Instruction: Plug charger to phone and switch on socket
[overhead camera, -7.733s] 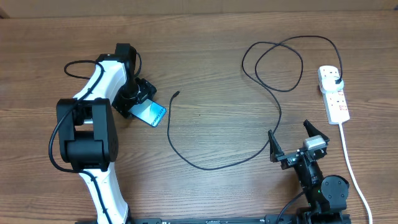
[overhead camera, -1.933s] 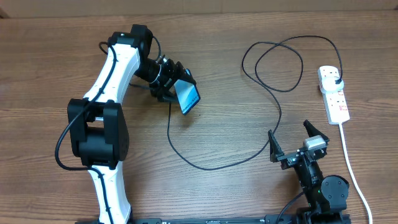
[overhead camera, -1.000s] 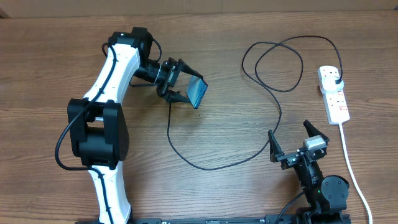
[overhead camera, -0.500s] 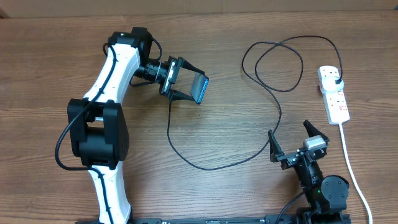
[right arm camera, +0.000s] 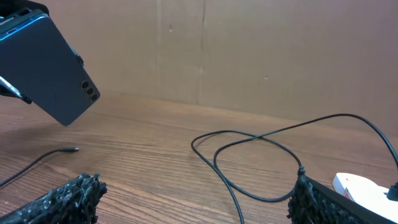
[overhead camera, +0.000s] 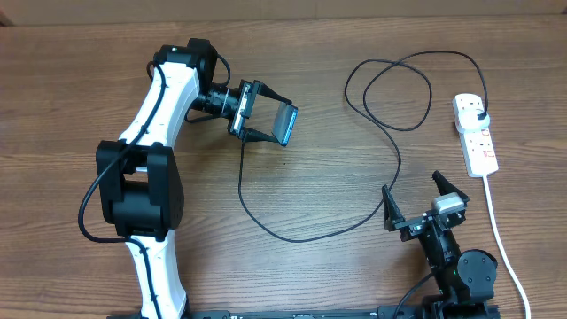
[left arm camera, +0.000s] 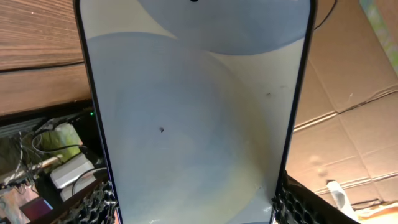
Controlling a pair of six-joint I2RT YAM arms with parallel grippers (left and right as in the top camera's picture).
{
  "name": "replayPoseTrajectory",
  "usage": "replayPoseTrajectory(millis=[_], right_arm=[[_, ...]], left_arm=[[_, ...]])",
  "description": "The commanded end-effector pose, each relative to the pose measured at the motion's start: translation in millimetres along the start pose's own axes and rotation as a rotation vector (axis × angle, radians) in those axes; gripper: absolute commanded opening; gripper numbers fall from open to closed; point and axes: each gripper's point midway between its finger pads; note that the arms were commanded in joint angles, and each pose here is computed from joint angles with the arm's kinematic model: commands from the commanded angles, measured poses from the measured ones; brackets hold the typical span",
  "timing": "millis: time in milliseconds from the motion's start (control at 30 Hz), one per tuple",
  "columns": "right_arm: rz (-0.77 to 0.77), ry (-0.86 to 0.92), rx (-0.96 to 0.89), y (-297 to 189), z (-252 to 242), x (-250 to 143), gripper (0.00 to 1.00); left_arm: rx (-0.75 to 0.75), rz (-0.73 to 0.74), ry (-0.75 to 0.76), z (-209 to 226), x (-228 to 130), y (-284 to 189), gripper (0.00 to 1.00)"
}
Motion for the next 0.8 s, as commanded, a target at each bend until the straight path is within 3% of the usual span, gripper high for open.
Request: replayPoseTrajectory(millis=[0, 233, 500, 767], right_arm=[[-0.001, 0.006, 0.002, 0.3, 0.7, -2.6, 1.0], [-0.001, 0.006, 0.001, 0.3, 0.6, -2.6, 1.0], [-0.001, 0.006, 0.001, 0.3, 0.6, -2.6, 1.0], [-0.001, 0.006, 0.002, 0.3, 0.7, -2.5, 1.0]], left_arm=[[-0.04, 0.038, 0.006, -15.2, -12.7, -0.9, 0.37], [-0.05, 0.05, 0.006, -16.8, -14.9, -0.9, 0.33], [-0.05, 0.049, 0.012, -16.8, -14.7, -0.9, 0.38], [-0.046, 0.04, 0.111, -15.7, -13.5, -1.0, 0.37]])
Point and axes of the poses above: each gripper's point midway between its finger pads, its own y axis out along the fingers, its own z axis along the line the jaws close on, x = y × z, and after that the axes turned 5 degrees about y, right-handed
